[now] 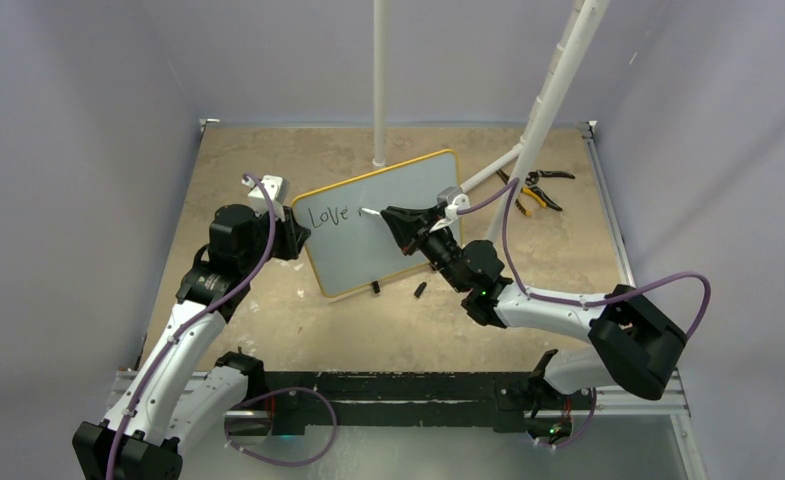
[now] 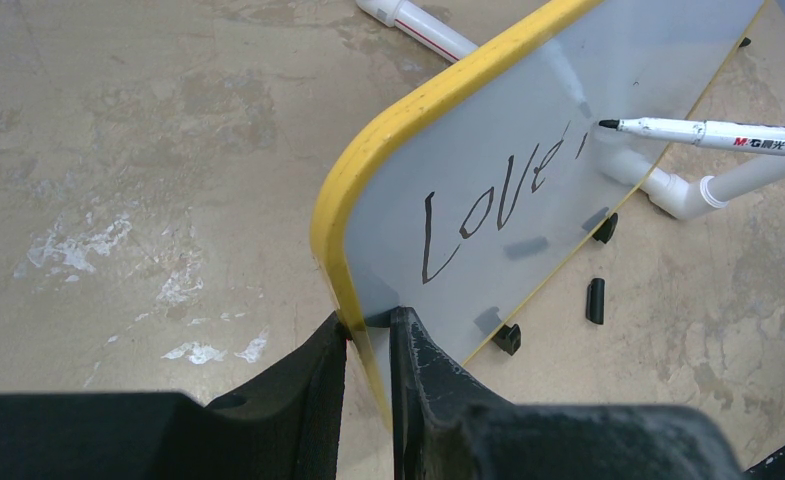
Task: Write a sentence on the whiteboard
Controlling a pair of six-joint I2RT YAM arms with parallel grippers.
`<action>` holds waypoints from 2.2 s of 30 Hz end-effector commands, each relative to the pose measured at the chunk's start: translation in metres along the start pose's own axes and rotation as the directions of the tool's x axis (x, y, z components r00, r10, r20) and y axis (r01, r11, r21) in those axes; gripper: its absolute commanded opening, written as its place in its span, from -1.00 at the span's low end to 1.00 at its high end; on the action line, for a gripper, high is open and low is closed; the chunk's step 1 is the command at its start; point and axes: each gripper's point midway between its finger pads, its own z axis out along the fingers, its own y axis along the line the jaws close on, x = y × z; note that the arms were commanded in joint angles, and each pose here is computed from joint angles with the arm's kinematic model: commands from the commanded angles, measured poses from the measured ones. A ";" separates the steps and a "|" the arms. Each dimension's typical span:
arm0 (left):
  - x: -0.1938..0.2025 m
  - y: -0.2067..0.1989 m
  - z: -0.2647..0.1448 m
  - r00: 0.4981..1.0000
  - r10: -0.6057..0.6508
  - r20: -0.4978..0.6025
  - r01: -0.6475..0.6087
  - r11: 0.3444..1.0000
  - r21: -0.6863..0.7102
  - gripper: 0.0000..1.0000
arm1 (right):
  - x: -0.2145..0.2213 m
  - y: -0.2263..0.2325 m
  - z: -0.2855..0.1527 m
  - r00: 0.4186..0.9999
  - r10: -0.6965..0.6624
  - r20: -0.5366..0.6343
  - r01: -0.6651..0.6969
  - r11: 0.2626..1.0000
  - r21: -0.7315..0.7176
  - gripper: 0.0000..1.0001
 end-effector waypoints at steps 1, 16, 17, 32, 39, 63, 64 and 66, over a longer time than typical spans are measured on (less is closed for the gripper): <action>-0.010 0.000 0.001 0.999 0.021 0.042 -0.021 1.000 0.006 -0.78 | -0.027 -0.004 0.011 0.996 0.015 0.086 -0.018 0.999 0.031 -1.00; -0.009 -0.001 0.001 0.999 0.019 0.041 -0.020 1.000 0.009 -0.78 | -0.011 -0.017 0.000 0.999 0.019 0.049 -0.023 0.996 0.087 -1.00; -0.009 -0.001 0.001 0.999 0.019 0.041 -0.020 1.000 0.009 -0.78 | -0.010 -0.018 -0.001 0.999 0.020 0.048 -0.025 0.996 0.091 -1.00; -0.010 -0.001 0.001 0.999 0.020 0.042 -0.021 1.000 0.010 -0.78 | 0.000 -0.022 -0.010 0.998 0.048 0.030 -0.050 0.994 0.101 -1.00; -0.009 0.000 0.001 0.999 0.020 0.041 -0.020 1.000 0.006 -0.78 | -0.020 -0.016 -0.001 0.995 0.044 0.089 -0.051 0.995 0.083 -1.00; -0.009 0.000 0.001 0.999 0.021 0.041 -0.022 1.000 0.006 -0.78 | -0.033 -0.023 0.001 0.991 0.030 0.128 -0.047 0.990 0.134 -1.00; -0.009 0.000 0.001 0.999 0.021 0.040 -0.022 1.000 0.007 -0.78 | -0.033 -0.024 0.000 0.992 0.028 0.126 -0.045 0.990 0.135 -1.00; -0.009 0.000 0.001 0.999 0.022 0.039 -0.022 1.000 0.008 -0.78 | -0.031 -0.025 -0.001 0.993 0.027 0.119 -0.044 0.989 0.140 -1.00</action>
